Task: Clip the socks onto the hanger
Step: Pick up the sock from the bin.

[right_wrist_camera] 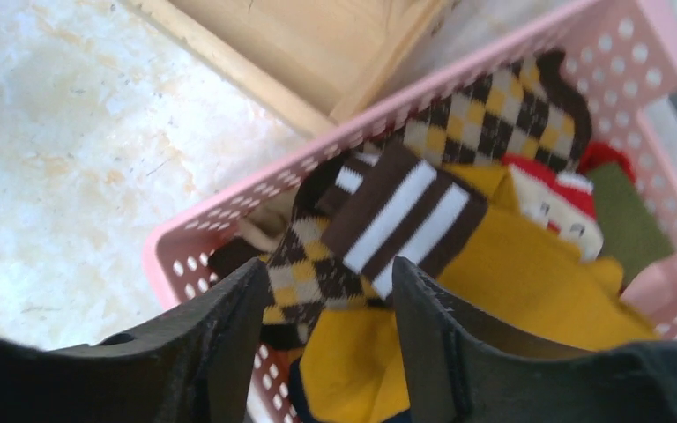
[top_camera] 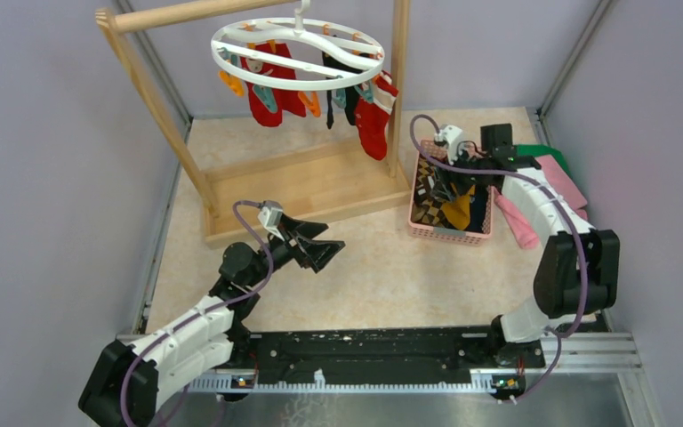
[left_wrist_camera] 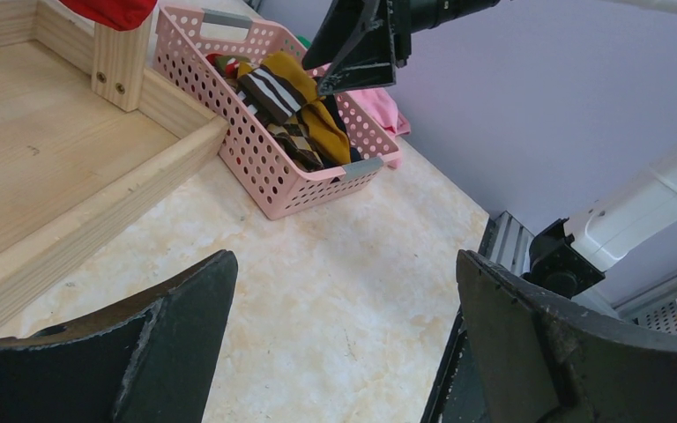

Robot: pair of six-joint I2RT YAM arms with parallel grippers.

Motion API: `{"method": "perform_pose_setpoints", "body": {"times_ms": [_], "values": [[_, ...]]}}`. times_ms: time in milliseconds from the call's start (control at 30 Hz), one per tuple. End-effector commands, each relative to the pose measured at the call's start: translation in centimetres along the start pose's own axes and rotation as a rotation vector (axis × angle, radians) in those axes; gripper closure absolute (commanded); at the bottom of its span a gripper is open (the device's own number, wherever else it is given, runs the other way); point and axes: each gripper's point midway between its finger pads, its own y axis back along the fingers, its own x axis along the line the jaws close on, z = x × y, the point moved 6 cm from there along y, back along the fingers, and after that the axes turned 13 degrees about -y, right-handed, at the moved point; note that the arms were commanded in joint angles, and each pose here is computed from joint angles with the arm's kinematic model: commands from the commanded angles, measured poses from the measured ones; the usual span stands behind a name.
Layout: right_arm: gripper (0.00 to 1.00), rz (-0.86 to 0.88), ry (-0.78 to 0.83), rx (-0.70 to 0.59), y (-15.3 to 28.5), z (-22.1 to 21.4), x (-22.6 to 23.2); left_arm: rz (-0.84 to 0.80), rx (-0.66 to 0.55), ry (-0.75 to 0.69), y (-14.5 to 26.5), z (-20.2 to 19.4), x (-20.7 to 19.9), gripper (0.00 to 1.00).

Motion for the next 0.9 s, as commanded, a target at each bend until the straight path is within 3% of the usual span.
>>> {"method": "perform_pose_setpoints", "body": {"times_ms": [0,433,533,700,867], "values": [[0.5,-0.083,0.093,-0.025,-1.5,3.4,-0.9,-0.034,-0.06,-0.017,-0.1,1.1,-0.5,0.0],[0.57,-0.234,0.025,0.075,-4.9,0.9,-3.5,-0.026,-0.065,0.004,0.3,0.7,-0.5,0.0],[0.69,-0.231,0.018,0.092,-5.3,0.4,-3.6,-0.029,-0.066,0.009,0.4,0.6,-0.5,0.0],[0.99,-0.216,0.017,0.074,-4.5,0.9,-2.9,-0.031,-0.068,0.014,0.5,0.6,-0.6,0.0],[1.0,-0.208,0.051,-0.033,-1.6,3.1,-1.1,-0.03,-0.072,0.013,0.6,0.7,-0.7,0.0]]}}
